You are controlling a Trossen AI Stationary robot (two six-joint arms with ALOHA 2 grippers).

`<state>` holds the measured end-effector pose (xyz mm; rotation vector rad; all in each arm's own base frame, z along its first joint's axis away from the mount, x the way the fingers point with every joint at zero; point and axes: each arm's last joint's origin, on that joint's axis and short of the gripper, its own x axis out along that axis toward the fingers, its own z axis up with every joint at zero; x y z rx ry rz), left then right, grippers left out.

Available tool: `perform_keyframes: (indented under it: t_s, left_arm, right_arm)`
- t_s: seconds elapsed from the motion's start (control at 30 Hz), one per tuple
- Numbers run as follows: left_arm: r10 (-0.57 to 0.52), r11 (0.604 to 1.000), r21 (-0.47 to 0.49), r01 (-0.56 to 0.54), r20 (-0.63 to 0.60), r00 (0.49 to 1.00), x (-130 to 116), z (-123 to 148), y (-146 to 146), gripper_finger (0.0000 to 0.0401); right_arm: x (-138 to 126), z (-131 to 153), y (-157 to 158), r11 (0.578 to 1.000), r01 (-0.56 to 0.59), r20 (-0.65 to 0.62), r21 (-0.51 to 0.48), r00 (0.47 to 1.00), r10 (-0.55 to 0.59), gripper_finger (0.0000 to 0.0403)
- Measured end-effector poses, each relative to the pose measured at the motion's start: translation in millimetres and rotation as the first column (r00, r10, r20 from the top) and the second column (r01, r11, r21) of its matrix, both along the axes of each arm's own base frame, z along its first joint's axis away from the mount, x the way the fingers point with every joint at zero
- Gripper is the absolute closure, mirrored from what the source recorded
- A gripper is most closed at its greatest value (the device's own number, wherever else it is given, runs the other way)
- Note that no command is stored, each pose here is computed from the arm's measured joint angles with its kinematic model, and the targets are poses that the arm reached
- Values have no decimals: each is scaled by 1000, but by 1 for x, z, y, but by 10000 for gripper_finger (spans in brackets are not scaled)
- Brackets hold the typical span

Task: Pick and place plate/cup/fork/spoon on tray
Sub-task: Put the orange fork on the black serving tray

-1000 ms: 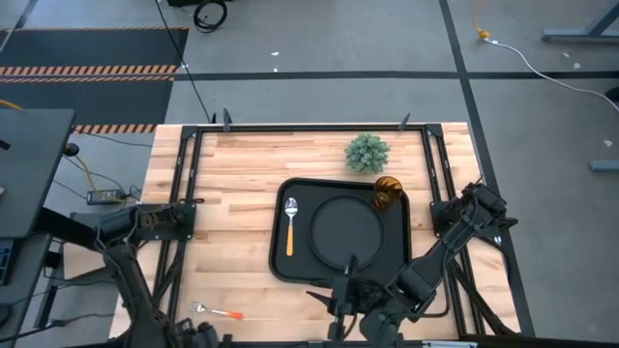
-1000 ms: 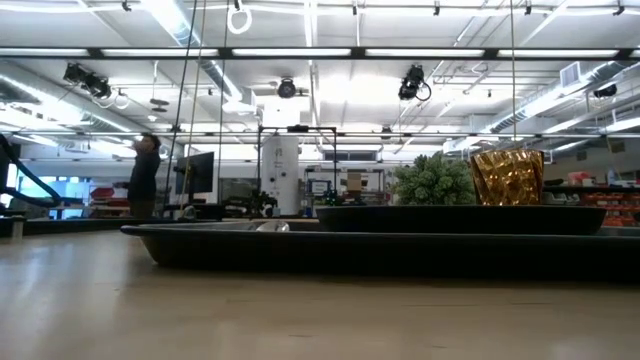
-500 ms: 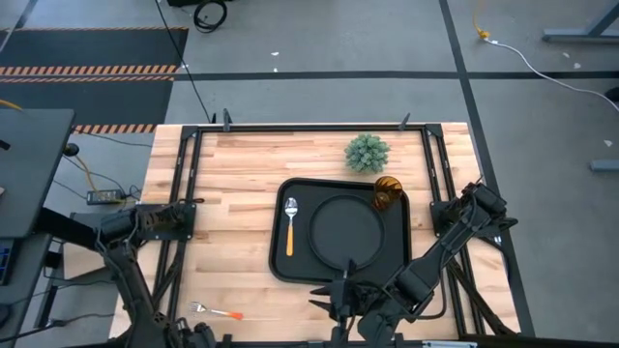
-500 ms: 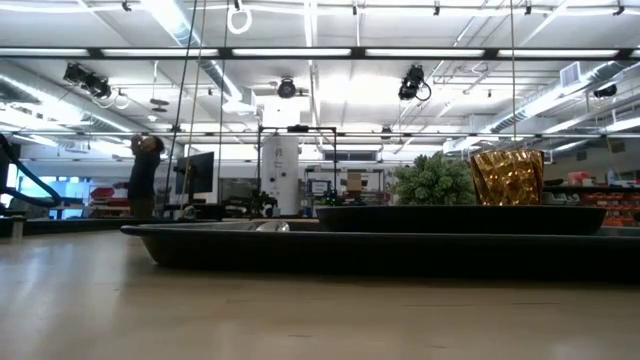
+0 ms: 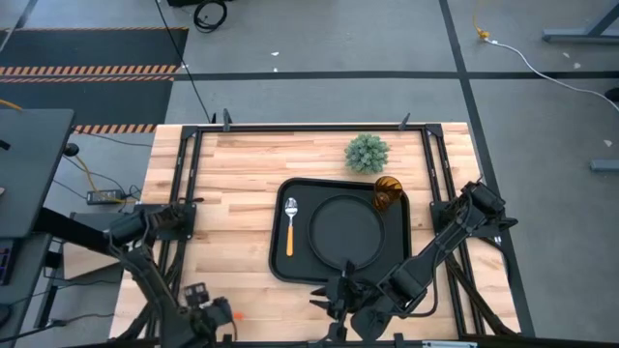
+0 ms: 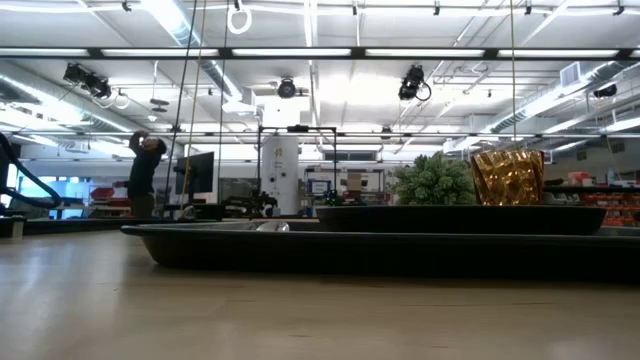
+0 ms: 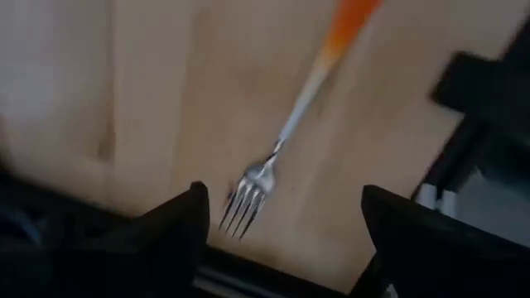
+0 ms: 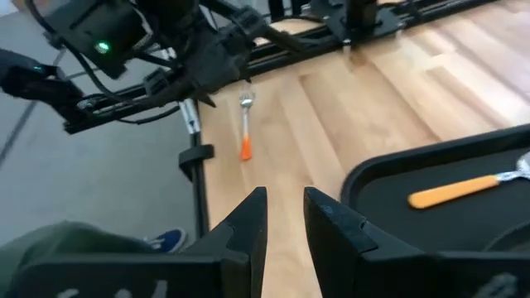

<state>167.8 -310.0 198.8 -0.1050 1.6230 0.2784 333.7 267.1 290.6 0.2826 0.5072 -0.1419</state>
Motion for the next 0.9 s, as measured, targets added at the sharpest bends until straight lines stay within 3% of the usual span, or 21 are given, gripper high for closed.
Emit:
perform_keyframes:
  t_s: [0.2,0.33,0.47,0.6,0.9]
  left_arm:
    - [-151,987,-65,149,-31,988,17,-6,6,83]
    - [-187,982,-41,183,-152,971,6,-32,20,83]
    - [-215,975,-99,197,-217,952,-7,-62,29,83]
    - [-229,970,-121,209,-192,954,-9,-72,34,85]
    - [-298,952,-97,289,-100,949,-6,-63,35,120]
  right_arm:
    - [-4,-1,7,998,-44,-21,53,999,45,315]
    - [-10,-1,13,997,-65,-22,48,998,66,315]
    - [-15,-1,18,996,-82,-24,46,996,83,315]
    - [-16,-1,19,995,-86,-25,44,996,87,315]
    - [-11,-4,10,998,-64,-57,17,996,65,315]
